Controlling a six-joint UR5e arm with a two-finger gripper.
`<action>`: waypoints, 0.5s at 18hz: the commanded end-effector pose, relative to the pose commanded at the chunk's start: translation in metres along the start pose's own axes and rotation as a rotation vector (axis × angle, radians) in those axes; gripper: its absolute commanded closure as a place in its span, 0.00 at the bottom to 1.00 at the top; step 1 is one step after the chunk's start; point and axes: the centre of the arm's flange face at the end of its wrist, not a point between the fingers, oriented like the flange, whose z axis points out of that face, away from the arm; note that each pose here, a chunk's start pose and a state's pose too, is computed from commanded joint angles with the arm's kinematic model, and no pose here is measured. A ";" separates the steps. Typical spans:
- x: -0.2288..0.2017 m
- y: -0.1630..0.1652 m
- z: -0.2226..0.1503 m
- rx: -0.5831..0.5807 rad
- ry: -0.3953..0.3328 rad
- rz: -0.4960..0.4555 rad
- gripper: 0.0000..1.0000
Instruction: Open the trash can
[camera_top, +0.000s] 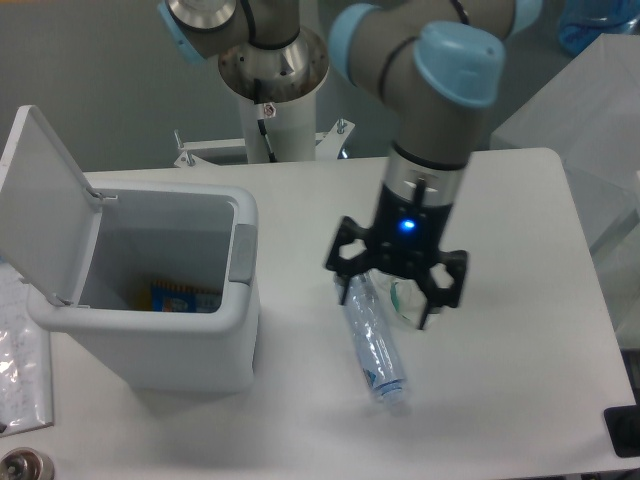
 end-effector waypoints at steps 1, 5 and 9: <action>-0.011 0.012 0.004 -0.022 -0.007 0.038 0.00; -0.050 0.053 0.034 -0.151 -0.010 0.163 0.00; -0.071 0.081 0.045 -0.220 -0.005 0.207 0.00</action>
